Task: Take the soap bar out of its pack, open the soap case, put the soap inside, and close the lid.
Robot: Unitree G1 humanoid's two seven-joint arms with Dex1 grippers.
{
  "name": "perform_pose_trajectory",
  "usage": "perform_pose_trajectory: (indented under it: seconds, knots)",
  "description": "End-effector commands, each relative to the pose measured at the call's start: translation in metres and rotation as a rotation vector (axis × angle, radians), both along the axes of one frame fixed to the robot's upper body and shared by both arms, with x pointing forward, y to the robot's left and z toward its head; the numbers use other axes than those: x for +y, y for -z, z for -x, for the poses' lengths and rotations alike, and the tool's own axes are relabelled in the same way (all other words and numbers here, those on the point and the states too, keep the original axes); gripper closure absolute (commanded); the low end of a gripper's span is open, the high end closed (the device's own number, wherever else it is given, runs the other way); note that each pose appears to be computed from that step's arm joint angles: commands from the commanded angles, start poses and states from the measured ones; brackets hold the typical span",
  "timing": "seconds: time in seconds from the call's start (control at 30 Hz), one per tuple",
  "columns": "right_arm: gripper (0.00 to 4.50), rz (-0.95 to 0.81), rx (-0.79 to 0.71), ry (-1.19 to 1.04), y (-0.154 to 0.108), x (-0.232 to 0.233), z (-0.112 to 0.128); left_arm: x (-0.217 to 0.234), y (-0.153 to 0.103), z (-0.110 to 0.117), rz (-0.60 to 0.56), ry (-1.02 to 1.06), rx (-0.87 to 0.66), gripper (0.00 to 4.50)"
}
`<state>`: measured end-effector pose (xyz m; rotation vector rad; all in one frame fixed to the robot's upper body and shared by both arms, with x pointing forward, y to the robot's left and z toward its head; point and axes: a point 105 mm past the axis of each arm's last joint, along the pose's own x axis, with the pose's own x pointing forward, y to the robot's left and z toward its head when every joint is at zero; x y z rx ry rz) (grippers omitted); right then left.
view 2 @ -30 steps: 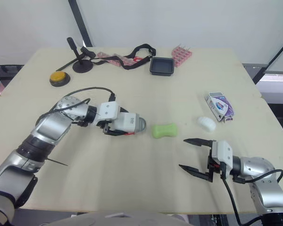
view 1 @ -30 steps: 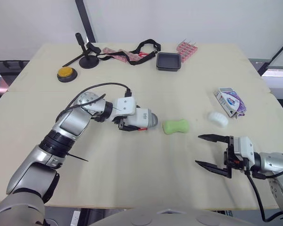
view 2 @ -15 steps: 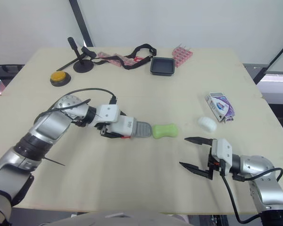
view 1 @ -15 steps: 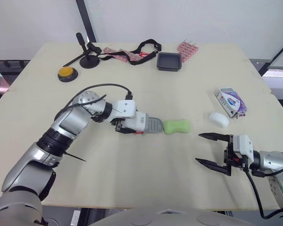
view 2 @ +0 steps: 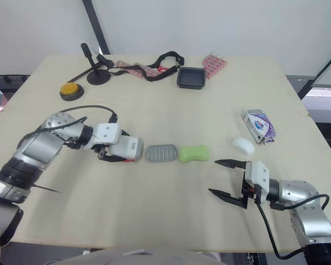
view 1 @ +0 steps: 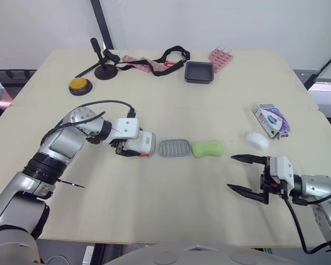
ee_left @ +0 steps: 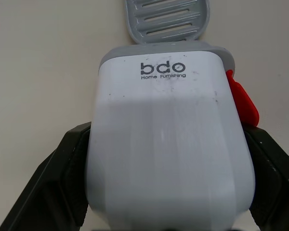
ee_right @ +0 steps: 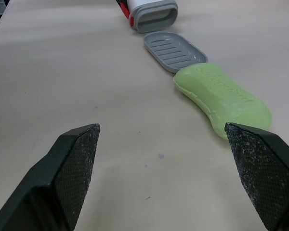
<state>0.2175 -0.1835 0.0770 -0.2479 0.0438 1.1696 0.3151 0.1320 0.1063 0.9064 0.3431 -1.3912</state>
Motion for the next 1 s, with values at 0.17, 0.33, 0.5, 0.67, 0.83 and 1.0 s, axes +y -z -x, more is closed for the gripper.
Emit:
perform_pose_trajectory:
  seconds: [0.17, 0.33, 0.5, 0.67, 0.83, 1.0]
  knots:
    - [0.0, 0.025, -0.026, -0.012, -0.008, -0.004, -0.001, 0.006, -0.003, -0.005, 0.056, -0.028, -0.008, 0.0]
    - [0.0, 0.029, -0.022, -0.01, -0.008, -0.005, -0.002, 0.01, -0.012, -0.007, 0.093, -0.015, -0.023, 0.0]
    - [0.0, 0.035, -0.021, -0.008, -0.008, -0.007, -0.003, 0.013, -0.036, 0.003, 0.235, 0.004, 0.022, 0.0]
    - [0.0, 0.061, -0.033, -0.024, -0.018, -0.009, -0.009, 0.013, -0.079, 0.017, 0.481, -0.014, 0.048, 0.0]
    - [0.0, 0.103, -0.041, -0.056, -0.04, 0.006, -0.024, 0.013, -0.077, 0.042, 0.666, -0.109, 0.021, 0.0]
    - [0.0, 0.178, -0.051, -0.082, -0.058, 0.026, -0.041, 0.019, -0.04, 0.076, 0.698, -0.215, 0.023, 0.0]
